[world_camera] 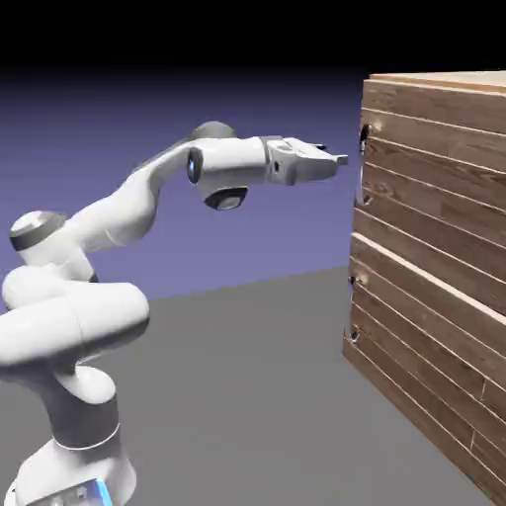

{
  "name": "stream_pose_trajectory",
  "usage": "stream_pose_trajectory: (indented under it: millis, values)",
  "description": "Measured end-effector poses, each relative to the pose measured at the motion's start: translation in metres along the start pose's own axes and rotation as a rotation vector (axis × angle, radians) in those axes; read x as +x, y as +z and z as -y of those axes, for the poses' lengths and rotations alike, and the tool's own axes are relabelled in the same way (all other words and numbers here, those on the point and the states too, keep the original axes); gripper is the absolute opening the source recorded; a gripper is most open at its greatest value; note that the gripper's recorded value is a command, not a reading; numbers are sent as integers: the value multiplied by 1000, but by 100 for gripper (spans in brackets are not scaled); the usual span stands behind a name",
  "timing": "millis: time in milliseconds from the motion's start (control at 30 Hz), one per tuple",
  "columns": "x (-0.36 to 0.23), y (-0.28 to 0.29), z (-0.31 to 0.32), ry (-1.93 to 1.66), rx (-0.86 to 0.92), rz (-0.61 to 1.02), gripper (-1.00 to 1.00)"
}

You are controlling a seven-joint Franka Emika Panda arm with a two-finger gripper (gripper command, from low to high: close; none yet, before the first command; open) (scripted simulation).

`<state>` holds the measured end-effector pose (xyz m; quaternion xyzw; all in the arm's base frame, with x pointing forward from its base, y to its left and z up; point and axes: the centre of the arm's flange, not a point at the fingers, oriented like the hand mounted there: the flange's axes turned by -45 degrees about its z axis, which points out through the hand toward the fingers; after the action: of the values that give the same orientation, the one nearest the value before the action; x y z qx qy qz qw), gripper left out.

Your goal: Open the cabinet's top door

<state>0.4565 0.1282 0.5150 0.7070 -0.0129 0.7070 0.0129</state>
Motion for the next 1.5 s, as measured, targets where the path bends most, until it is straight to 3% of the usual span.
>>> stream_pose_trajectory:
  millis: [167,200,967,1500]
  values:
    - [0,50,0,0,0,0,0]
    - [0,50,0,0,0,0,-100]
    - [0,-136,-107,0,438,0,-100]
    - [0,-213,-195,0,676,0,-100]
